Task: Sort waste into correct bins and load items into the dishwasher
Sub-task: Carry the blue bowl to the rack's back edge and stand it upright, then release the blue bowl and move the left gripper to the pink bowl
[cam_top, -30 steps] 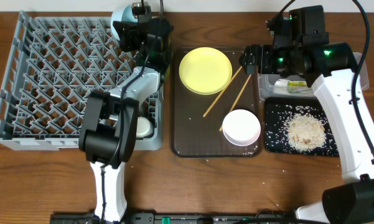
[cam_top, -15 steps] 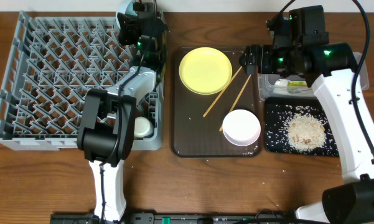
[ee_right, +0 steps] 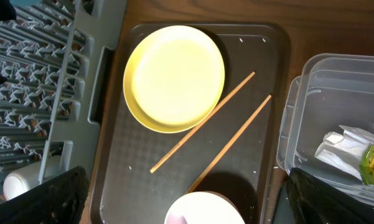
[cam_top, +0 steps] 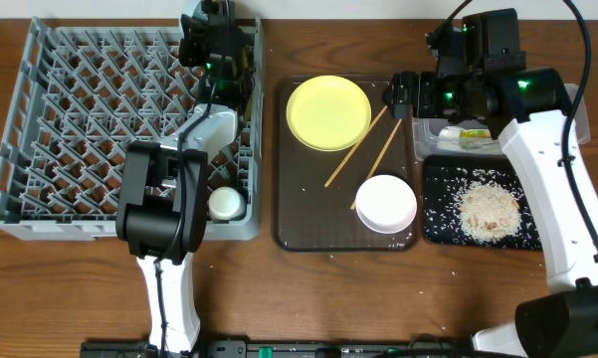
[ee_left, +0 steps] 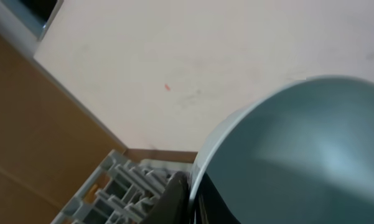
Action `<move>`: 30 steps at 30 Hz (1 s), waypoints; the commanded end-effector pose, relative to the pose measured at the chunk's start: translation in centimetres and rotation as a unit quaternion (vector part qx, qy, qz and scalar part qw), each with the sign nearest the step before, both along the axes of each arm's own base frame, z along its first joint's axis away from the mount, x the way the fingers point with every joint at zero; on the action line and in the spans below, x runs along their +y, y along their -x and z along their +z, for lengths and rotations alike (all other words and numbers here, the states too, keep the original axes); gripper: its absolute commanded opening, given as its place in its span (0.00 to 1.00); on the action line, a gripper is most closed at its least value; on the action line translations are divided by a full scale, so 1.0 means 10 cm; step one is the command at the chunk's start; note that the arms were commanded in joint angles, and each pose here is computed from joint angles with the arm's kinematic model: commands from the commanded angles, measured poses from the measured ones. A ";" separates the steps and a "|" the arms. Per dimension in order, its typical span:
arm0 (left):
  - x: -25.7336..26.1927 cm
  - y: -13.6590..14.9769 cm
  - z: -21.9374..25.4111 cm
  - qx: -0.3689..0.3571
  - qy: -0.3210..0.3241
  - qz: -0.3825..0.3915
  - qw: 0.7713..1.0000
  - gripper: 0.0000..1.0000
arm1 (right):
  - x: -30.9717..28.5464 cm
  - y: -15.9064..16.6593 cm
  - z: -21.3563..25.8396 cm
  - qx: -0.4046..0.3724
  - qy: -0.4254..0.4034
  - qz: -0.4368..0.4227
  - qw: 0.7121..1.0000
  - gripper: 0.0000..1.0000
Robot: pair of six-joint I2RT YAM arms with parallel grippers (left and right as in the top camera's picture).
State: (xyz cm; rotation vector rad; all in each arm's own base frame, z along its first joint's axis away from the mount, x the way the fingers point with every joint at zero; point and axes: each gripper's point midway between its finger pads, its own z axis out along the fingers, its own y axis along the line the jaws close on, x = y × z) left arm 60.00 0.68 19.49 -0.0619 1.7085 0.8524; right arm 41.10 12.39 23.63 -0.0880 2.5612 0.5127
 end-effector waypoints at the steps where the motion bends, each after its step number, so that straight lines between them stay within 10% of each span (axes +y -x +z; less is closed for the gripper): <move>1: -0.03 -0.05 0.01 -0.012 0.004 -0.010 1.000 0.07 | -0.01 0.01 0.09 -0.014 0.001 0.005 1.000 0.99; 25: -0.38 0.08 -0.43 0.049 -0.043 0.021 0.998 0.08 | -0.01 0.01 0.09 -0.014 0.001 0.005 1.000 0.99; 30: -0.55 0.17 -0.49 0.068 -0.054 0.027 0.996 0.23 | -0.01 0.01 0.09 -0.014 0.001 0.005 1.000 0.99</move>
